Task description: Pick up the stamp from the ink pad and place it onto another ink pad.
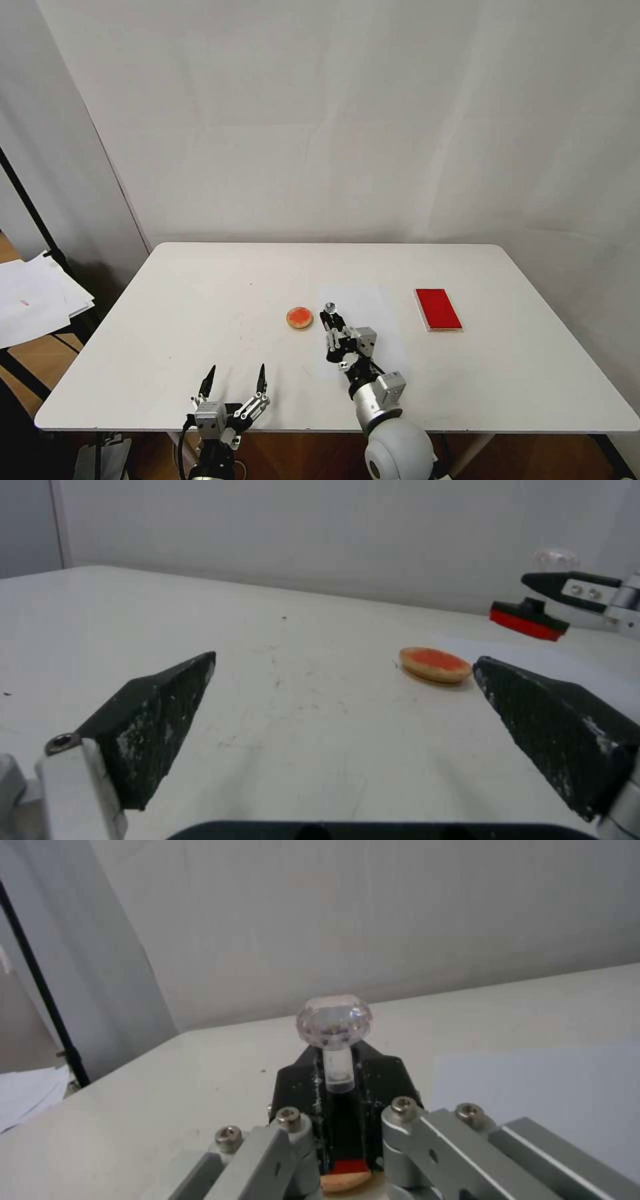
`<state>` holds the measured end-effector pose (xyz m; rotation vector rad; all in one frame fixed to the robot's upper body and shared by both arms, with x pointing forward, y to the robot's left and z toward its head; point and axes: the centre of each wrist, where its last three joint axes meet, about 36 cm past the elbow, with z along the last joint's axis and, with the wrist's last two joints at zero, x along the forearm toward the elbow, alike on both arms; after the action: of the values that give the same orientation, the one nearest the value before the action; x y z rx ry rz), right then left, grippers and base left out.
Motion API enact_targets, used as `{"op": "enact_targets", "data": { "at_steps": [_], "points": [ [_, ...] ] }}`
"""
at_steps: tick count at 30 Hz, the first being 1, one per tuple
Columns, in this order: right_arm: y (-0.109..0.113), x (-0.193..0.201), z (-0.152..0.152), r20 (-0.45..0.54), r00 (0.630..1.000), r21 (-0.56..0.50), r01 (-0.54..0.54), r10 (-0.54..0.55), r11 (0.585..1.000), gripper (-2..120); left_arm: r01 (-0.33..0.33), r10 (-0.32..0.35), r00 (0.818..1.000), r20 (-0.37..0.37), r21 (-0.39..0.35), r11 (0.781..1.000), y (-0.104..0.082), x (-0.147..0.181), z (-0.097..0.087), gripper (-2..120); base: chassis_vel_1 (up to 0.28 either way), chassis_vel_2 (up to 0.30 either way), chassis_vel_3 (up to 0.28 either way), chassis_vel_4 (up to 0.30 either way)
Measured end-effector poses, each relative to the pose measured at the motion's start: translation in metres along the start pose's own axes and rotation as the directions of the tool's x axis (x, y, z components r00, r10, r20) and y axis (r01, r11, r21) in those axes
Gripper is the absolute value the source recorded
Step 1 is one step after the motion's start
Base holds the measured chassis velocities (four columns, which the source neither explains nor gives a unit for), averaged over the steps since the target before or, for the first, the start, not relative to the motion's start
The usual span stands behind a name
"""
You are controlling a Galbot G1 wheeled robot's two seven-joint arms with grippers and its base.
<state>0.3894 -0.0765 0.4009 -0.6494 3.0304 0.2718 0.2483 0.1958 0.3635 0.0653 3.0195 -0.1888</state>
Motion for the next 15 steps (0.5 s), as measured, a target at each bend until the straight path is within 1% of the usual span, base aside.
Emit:
{"op": "enact_targets", "data": {
  "at_steps": [7, 15],
  "points": [
    [0.013, -0.026, 0.002, 0.0, 0.998, -0.016, 0.055, -0.055, 0.998, 7, 0.0, 0.0, 1.0, 0.0, 0.0, 1.0, 0.0, 0.0, 0.0, 102, 0.0, 0.0, 0.0, 0.0],
    [0.018, -0.046, 0.01, -0.021, 0.998, -0.035, 0.067, -0.067, 0.997, 7, 0.0, 0.0, 1.0, 0.0, 0.0, 1.0, 0.0, 0.0, 0.0, 102, 0.0, 0.0, 0.0, 0.0]
  ]
}}
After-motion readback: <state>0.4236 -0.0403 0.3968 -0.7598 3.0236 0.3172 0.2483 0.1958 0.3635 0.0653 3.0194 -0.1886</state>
